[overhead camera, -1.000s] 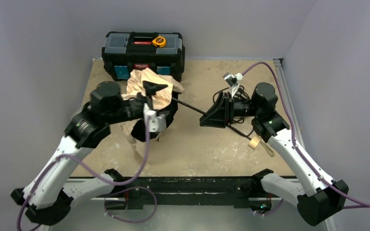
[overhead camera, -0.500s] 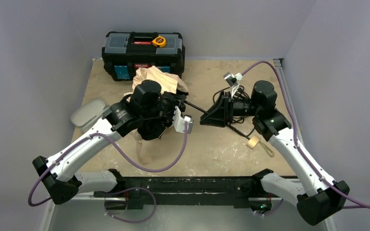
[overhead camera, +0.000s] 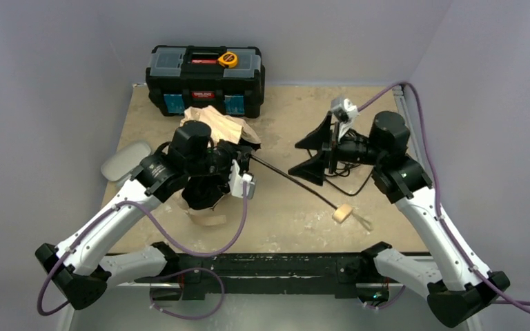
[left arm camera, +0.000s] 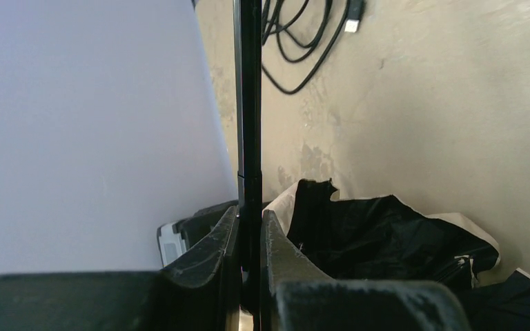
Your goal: Open the umbrella
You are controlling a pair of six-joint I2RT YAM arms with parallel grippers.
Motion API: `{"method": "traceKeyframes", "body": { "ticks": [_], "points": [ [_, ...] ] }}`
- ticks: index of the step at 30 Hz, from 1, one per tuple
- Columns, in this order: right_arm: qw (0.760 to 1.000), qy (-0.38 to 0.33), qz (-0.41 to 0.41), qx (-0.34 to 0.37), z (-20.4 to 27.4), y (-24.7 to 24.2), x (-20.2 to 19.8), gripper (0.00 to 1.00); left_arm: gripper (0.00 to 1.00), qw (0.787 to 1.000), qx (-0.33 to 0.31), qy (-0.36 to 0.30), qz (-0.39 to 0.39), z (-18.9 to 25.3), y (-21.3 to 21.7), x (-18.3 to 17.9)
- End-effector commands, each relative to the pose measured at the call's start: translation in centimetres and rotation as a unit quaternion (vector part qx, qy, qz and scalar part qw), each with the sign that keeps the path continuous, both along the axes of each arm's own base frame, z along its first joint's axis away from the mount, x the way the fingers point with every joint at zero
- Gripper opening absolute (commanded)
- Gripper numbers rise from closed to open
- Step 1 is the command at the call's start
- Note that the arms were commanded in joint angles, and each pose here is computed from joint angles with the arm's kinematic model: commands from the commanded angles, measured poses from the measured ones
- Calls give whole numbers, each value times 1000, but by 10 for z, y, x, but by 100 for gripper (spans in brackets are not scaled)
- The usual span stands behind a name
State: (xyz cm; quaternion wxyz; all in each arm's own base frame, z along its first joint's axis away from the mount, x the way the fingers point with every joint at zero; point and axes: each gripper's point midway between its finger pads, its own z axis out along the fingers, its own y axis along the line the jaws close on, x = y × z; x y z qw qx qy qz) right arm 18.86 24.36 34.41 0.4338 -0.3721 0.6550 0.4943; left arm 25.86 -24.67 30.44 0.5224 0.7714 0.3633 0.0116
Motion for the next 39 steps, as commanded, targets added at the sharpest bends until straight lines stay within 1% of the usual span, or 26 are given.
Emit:
{"method": "traceKeyframes", "body": {
  "ticks": [1,2,4,6,8,10,12,13,15,16,18,19,20,21,23,26,30,34,36,37,38,39],
  "points": [
    [975,-151,-73,147,146,-6,16,99,0,995,-36,-16,-93,15,-9,-42],
    [969,-167,-94,158,164,-10,23,99,0,995,-41,-5,-91,16,-10,-44],
    [949,-207,-150,186,200,-26,36,99,0,995,-72,36,-67,24,-10,-44],
    [924,-235,-223,201,220,-55,55,99,0,986,-136,96,-19,45,-6,-35],
    [901,-241,-301,199,223,-88,74,99,0,964,-206,164,27,69,2,-26],
    [885,-233,-368,168,206,-113,91,99,0,934,-278,214,65,94,11,-16],
    [893,-239,-361,122,176,-113,91,98,0,904,-337,249,89,116,19,-8],
    [905,-241,-335,105,157,-106,87,97,0,890,-360,263,94,127,21,-6],
    [932,-241,-254,95,131,-84,68,94,0,874,-383,285,91,142,18,-3],
    [942,-237,-218,98,126,-75,59,94,0,864,-396,300,89,148,14,0],
    [955,-212,-158,136,133,-56,46,94,0,847,-413,326,77,156,7,2],
    [957,-208,-145,139,136,-48,46,95,0,838,-421,340,71,160,3,2],
    [957,-214,-138,140,141,-39,46,96,0,824,-434,356,75,162,1,6],
    [956,-220,-133,142,145,-31,46,97,0,818,-438,366,76,162,-1,9],
    [949,-235,-122,174,163,-21,42,99,0,823,-425,371,62,157,-7,7],
    [947,-226,-112,201,176,-7,46,99,0,827,-415,375,54,148,-13,6],
    [944,-217,-96,229,188,15,52,98,0,826,-403,391,38,142,-25,-1],
    [941,-214,-94,246,196,34,60,96,0,829,-383,407,23,133,-37,-10],
    [938,-214,-89,259,201,40,61,94,0,827,-374,420,25,125,-42,-11],
    [937,-214,-85,262,203,43,61,91,0,824,-371,427,28,120,-43,-10],
    [937,-215,-83,264,205,46,62,82,0,823,-369,432,29,117,-44,-10],
    [937,-215,-84,263,205,48,64,71,0,823,-365,434,31,113,-43,-10]
  ]
}}
